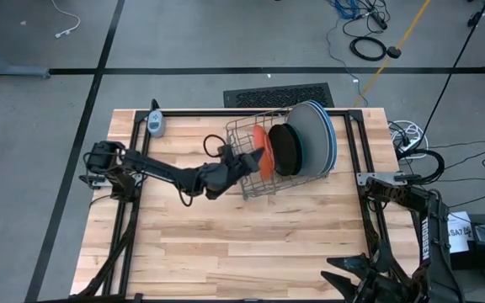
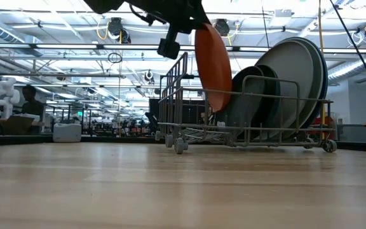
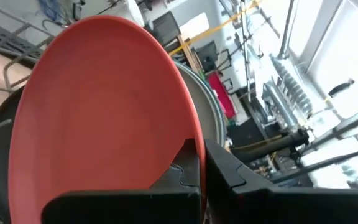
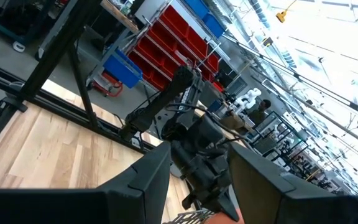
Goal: Sort dishes
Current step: Put the orange plate in the dish rack
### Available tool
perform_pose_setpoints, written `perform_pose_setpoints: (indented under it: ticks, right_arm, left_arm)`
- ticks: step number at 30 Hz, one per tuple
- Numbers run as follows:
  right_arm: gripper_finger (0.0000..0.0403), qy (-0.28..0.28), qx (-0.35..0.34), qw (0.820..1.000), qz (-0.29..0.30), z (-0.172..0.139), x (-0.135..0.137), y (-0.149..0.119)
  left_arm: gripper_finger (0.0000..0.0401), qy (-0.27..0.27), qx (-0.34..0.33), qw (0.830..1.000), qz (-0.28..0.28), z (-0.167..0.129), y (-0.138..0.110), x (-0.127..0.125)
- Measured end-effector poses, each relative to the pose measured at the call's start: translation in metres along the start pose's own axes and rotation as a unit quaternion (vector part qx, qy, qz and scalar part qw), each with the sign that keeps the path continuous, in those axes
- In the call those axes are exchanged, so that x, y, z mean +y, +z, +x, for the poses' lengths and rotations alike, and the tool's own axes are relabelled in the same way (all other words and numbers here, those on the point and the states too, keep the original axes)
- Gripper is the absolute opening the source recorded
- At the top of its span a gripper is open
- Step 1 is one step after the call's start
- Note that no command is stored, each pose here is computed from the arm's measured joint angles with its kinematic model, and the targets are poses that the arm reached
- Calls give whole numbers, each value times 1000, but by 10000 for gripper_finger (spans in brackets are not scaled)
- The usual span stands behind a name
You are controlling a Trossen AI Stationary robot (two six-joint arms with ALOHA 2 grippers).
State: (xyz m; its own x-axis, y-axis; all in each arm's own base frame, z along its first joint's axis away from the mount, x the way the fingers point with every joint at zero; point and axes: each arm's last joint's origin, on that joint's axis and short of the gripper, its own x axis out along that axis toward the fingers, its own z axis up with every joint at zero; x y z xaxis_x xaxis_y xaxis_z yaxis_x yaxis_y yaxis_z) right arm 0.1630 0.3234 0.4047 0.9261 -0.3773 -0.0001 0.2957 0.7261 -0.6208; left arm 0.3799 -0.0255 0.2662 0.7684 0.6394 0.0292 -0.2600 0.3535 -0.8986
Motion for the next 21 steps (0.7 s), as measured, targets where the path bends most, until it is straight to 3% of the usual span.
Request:
perform_pose_setpoints:
  ticks: [21]
  right_arm:
    - [153, 0, 0, 1000, 0, 0, 0, 0]
  left_arm:
    - [0, 20, -50, 994, -94, 16, -17, 27]
